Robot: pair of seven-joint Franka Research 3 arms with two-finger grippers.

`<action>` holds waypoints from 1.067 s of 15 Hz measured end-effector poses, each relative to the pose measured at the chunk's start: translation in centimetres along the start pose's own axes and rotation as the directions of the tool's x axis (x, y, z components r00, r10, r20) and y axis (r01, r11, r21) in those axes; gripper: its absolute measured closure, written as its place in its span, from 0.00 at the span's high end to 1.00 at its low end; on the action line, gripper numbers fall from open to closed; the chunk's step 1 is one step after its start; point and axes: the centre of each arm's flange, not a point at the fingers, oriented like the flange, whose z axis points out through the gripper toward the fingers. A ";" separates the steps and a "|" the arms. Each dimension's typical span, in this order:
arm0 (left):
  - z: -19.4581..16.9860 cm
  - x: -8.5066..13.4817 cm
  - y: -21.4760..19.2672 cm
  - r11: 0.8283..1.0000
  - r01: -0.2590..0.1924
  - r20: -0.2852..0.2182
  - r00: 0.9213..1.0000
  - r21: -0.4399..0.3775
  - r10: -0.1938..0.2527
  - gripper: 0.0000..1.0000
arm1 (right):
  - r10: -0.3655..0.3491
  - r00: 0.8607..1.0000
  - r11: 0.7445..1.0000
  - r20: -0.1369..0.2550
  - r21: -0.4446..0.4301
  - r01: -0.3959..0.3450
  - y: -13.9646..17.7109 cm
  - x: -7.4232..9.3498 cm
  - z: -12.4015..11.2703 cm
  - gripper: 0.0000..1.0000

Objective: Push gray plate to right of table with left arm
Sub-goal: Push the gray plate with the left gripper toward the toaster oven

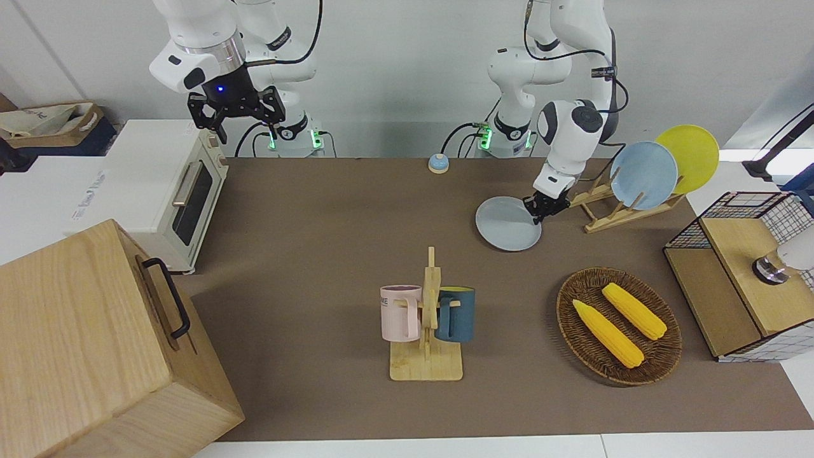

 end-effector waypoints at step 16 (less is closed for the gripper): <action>0.8 -3.2 17.4 0.988 0.157 -0.011 0.988 -0.001 -0.157 0.04 | 0.000 1.000 1.000 0.000 0.000 0.000 0.0 0.0 0.0 0.99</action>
